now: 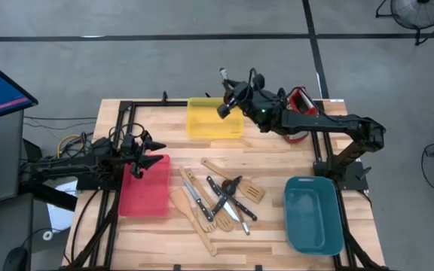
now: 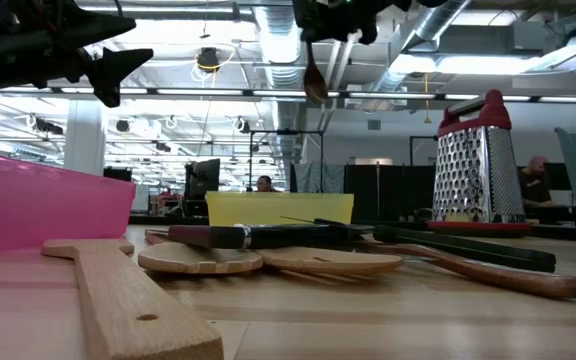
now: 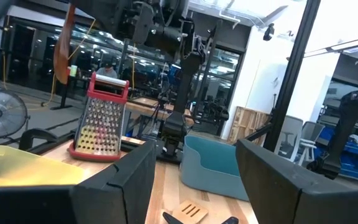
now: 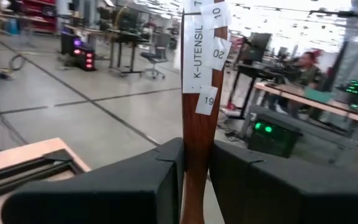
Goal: Pick & Place Kitchen Items
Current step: Put the brown serving spoon into the yellow bin
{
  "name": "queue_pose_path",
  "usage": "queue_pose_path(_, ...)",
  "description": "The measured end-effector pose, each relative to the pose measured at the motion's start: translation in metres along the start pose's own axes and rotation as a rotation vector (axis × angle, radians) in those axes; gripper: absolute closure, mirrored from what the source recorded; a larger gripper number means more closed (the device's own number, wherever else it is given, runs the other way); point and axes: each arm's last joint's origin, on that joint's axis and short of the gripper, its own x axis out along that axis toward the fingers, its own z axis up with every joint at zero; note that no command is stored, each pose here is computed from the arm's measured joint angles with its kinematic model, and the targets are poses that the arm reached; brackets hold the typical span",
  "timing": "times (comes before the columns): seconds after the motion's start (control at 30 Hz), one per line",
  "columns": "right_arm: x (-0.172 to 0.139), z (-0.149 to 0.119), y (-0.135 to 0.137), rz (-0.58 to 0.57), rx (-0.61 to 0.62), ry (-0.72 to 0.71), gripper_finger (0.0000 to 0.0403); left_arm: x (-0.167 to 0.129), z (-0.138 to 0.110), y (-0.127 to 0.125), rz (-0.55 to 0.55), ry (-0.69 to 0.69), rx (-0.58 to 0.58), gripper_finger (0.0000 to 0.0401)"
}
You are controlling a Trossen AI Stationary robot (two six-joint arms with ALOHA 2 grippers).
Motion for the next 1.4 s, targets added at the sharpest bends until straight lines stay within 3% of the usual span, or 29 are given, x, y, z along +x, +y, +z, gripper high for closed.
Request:
queue_pose_path(0.4,0.055,-0.054,0.058,0.007,-0.220,0.189,0.0346,0.000,0.001,0.000,-0.002,-0.007,0.001,0.0193)
queue_pose_path(0.6,0.087,-0.073,0.075,0.041,-0.350,0.369,0.0346,0.000,0.001,0.000,-0.002,-0.007,0.001,0.0193)
queue_pose_path(0.97,0.113,-0.128,0.075,0.127,-0.355,0.647,0.0346,0.000,0.001,0.000,-0.003,-0.007,0.001,0.0193)
queue_pose_path(1.4,0.117,-0.153,0.076,0.151,-0.392,0.734,0.0346,0.000,0.001,0.000,-0.003,-0.008,0.001,0.0193)
